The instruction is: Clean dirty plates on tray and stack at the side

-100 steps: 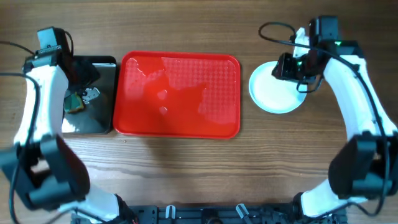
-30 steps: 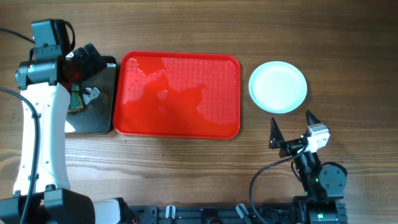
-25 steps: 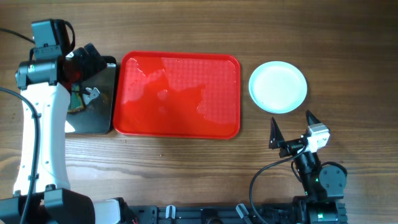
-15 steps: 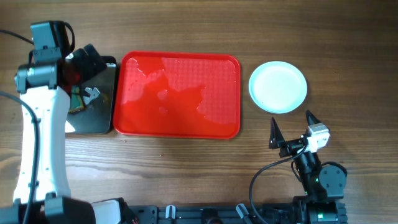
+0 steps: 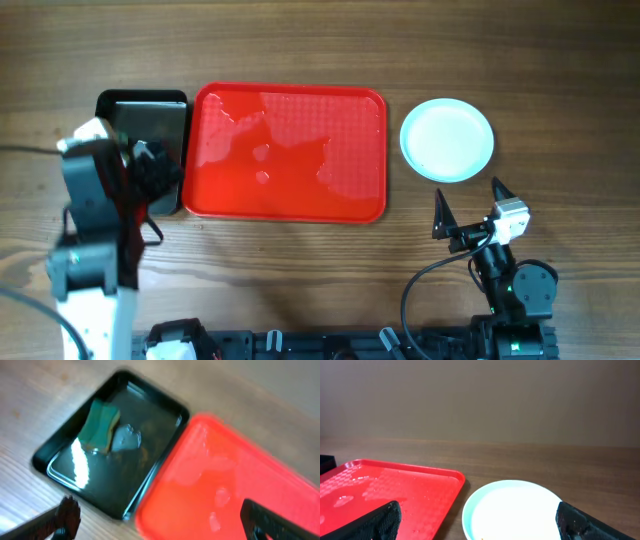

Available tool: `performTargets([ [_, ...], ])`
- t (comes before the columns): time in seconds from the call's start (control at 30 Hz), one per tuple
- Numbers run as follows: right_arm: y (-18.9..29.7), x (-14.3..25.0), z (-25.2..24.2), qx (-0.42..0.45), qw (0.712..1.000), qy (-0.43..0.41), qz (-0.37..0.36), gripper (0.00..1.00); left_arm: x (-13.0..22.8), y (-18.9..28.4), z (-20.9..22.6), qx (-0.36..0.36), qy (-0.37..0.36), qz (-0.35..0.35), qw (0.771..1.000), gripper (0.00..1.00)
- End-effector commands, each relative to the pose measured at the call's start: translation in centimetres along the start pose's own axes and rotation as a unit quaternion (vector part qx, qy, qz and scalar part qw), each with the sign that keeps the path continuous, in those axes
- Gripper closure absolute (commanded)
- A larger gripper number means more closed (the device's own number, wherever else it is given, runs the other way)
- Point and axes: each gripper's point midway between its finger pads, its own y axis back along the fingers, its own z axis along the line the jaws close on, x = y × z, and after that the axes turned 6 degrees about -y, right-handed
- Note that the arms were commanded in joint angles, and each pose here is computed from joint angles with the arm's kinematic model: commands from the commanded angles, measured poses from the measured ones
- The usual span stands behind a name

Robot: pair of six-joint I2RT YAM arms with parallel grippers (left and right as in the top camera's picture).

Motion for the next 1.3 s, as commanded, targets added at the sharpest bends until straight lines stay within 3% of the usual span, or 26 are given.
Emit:
performTargets([
  [0.0,0.0,0.0,0.0,0.000,1.000,-0.006,0.000,0.00,1.8,-0.2,-0.5,0.054,0.016,-0.077,0.995,0.00],
  [0.2,0.0,0.0,0.0,0.000,1.000,-0.006,0.000,0.00,2.6,0.9,-0.7,0.134,0.029,-0.263,0.955,0.00],
  [0.33,0.0,0.0,0.0,0.000,1.000,-0.006,0.000,0.00,3.9,1.1,-0.4,0.153,0.032,-0.313,0.937,0.00],
  [0.6,0.0,0.0,0.0,0.000,1.000,-0.006,0.000,0.00,5.5,0.5,-0.1,0.152,0.002,-0.332,0.931,0.00],
  [0.8,0.0,0.0,0.0,0.000,1.000,-0.006,0.000,0.00,7.5,-0.8,0.2,0.142,-0.017,-0.293,0.945,0.00],
  [1.27,0.0,0.0,0.0,0.000,1.000,-0.006,0.000,0.00,7.6,-0.8,-0.1,0.147,-0.029,-0.291,0.945,0.00],
])
